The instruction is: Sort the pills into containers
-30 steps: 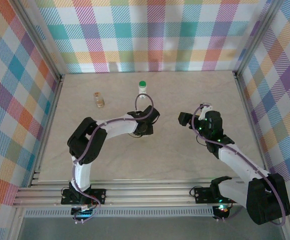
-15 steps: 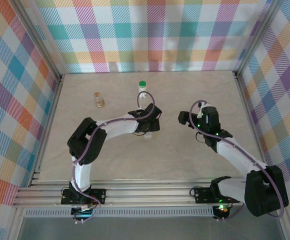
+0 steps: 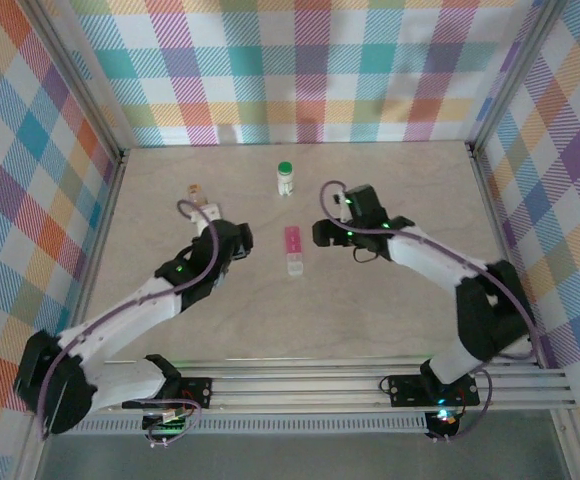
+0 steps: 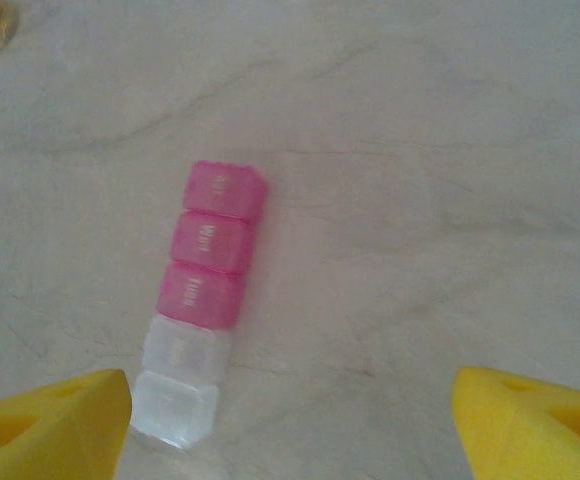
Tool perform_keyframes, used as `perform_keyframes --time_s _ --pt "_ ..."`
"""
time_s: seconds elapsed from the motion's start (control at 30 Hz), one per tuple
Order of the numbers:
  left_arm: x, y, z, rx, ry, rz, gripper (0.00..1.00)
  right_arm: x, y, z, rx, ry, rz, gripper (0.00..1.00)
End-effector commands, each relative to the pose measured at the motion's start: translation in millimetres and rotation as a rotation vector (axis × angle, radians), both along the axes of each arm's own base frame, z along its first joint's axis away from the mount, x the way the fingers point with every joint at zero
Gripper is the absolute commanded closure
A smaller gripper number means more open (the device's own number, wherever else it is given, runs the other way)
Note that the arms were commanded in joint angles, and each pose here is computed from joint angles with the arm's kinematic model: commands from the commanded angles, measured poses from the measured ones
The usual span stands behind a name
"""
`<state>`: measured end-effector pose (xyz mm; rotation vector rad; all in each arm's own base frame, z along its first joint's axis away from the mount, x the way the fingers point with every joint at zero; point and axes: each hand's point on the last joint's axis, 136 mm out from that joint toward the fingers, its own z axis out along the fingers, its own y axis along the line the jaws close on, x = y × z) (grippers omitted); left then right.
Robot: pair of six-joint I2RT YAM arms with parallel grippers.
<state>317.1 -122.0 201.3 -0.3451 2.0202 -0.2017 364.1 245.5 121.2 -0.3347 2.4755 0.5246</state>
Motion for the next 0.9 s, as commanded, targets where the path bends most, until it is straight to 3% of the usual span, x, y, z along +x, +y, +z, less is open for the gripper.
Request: perform_keyframes --time_s 0.0,0.2,0.47,0.87 --pt "-12.5 32.0 25.1 -0.076 -0.173 0.114 0.26 -11.7 25.1 -26.2 -0.090 0.112 0.114 0.21" --pt "-40.3 64.5 29.7 -0.137 -0.263 0.192 0.24 -20.1 55.9 -59.1 -0.169 0.193 0.198 0.22" --pt "-44.2 69.3 23.4 -0.112 -0.246 0.198 0.22 -32.8 73.4 -81.7 -0.262 0.236 0.285 0.21" --pt "-43.5 66.4 16.2 -0.103 -0.221 0.183 0.21 -27.3 29.5 -91.8 -0.561 0.168 0.410 0.16"
